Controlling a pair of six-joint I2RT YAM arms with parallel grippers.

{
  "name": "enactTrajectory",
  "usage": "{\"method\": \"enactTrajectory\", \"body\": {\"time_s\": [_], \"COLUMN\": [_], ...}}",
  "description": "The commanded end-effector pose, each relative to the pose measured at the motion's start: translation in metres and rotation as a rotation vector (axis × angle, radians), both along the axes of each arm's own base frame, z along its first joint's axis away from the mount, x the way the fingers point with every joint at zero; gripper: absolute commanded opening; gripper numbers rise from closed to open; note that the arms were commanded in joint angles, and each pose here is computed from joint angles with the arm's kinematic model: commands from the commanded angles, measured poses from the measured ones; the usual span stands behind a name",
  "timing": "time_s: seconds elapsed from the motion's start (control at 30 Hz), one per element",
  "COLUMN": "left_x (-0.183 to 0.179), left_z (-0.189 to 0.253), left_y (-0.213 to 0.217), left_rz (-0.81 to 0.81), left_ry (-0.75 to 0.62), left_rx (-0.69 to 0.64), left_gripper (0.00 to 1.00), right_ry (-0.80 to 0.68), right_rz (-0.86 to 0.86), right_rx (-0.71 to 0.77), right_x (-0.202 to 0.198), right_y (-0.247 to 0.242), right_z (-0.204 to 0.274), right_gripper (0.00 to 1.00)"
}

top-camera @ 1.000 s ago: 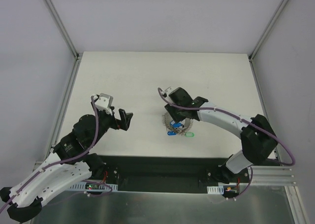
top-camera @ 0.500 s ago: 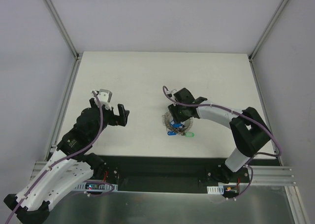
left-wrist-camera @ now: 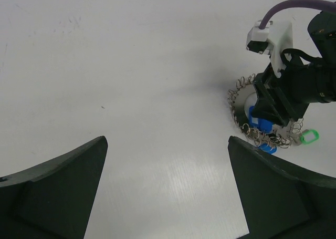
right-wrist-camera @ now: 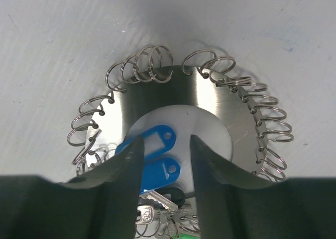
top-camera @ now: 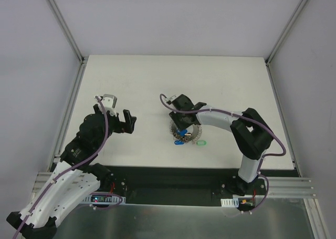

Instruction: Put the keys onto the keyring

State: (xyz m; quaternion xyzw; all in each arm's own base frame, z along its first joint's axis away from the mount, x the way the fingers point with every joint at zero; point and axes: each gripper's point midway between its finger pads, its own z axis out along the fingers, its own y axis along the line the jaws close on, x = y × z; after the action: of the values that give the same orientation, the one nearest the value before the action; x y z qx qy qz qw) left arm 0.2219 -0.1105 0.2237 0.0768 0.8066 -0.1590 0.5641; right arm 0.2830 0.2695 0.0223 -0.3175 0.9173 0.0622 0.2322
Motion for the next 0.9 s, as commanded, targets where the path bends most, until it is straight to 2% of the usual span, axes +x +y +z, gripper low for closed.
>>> {"method": "enactTrajectory", "body": {"time_s": [0.0, 0.1, 0.27, 0.37, 0.4, 0.57, 0.67, 0.87], "left_x": [0.0, 0.001, 0.002, 0.002, 0.002, 0.004, 0.006, 0.003], "left_z": [-0.001, -0.003, -0.003, -0.004, -0.004, -0.004, -0.004, -0.003], "left_y": [-0.004, -0.005, -0.005, -0.005, -0.005, -0.005, -0.005, -0.008], "left_rz": [-0.023, -0.026, -0.025, -0.028, -0.029, -0.027, -0.024, -0.043], "left_ry": [0.016, 0.024, 0.028, 0.034, 0.036, 0.042, 0.039, 0.034], "left_rx": [-0.033, -0.037, -0.051, -0.057, -0.059, -0.077, -0.082, -0.096], "left_gripper": [0.99, 0.99, 0.99, 0.99, 0.99, 0.99, 0.99, 0.99], "right_ry": [0.068, 0.052, -0.022, -0.092, -0.126, -0.142, -0.112, -0.063], "right_rz": [0.005, 0.004, -0.066, -0.123, -0.146, -0.297, -0.379, -0.49], "right_rx": [-0.082, -0.089, -0.101, -0.098, -0.088, 0.068, 0.139, 0.152], "right_x": [-0.014, -0.01, 0.022, 0.042, 0.047, 0.042, 0.033, 0.026], "right_y": [-0.014, -0.015, -0.033, -0.038, -0.039, -0.026, -0.019, -0.007], "right_z": [-0.02, -0.017, -0.003, 0.016, 0.028, 0.058, 0.06, 0.039], "right_gripper": [0.37, 0.28, 0.28, 0.33, 0.38, 0.48, 0.51, 0.57]}}
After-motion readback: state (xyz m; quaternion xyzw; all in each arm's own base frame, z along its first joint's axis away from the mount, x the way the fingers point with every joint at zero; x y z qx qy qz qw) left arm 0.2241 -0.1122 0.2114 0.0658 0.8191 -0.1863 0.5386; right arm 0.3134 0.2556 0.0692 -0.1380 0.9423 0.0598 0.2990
